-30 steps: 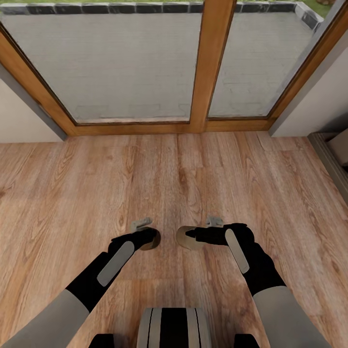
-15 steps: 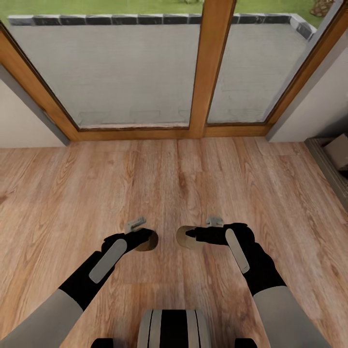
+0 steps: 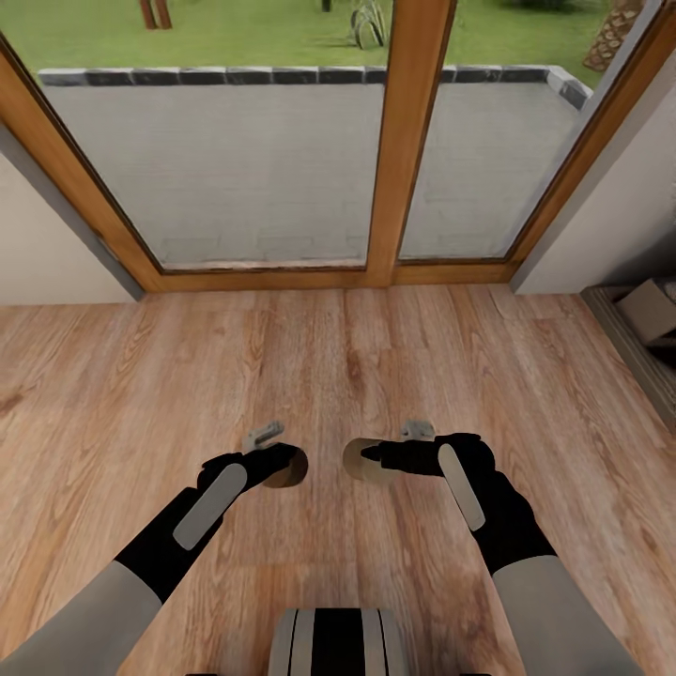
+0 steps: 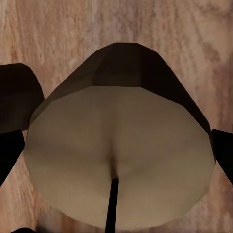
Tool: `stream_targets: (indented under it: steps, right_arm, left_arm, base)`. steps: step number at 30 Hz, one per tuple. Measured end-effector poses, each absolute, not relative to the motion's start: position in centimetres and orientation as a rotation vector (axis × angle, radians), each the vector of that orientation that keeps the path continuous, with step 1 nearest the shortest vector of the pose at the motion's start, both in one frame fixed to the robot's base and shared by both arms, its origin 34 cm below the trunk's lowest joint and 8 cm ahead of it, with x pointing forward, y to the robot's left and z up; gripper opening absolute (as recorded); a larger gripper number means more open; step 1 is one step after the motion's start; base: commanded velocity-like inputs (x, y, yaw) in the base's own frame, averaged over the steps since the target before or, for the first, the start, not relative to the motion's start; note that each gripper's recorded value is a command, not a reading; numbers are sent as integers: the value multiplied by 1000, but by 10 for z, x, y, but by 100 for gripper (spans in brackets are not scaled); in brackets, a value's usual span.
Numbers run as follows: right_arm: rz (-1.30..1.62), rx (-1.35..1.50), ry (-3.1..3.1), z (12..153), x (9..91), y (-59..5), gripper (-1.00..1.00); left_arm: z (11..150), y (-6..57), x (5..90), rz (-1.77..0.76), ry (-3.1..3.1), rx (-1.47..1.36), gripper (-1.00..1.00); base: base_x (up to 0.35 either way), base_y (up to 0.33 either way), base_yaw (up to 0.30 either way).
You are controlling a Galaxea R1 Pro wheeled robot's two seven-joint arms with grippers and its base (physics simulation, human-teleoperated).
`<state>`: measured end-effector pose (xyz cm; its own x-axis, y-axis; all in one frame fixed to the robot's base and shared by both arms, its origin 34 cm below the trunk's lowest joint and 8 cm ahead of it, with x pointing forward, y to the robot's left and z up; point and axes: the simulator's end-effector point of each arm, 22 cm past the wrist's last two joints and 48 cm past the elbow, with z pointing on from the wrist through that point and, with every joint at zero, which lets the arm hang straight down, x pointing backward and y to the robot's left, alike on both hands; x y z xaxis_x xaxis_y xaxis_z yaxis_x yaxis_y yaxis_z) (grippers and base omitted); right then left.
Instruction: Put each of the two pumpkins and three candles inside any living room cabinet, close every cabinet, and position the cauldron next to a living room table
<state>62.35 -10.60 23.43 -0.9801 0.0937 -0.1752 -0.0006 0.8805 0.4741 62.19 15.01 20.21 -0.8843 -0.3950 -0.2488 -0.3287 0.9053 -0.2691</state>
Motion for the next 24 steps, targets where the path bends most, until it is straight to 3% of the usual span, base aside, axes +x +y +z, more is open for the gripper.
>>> stream_targets:
  steps: [24]
  right_arm:
    - [692, 38, 2771, 289, 646, -108, -100]
  left_arm:
    - [255, 153, 646, -323, 2685, -515, -100]
  base:
    - [0, 0, 0]
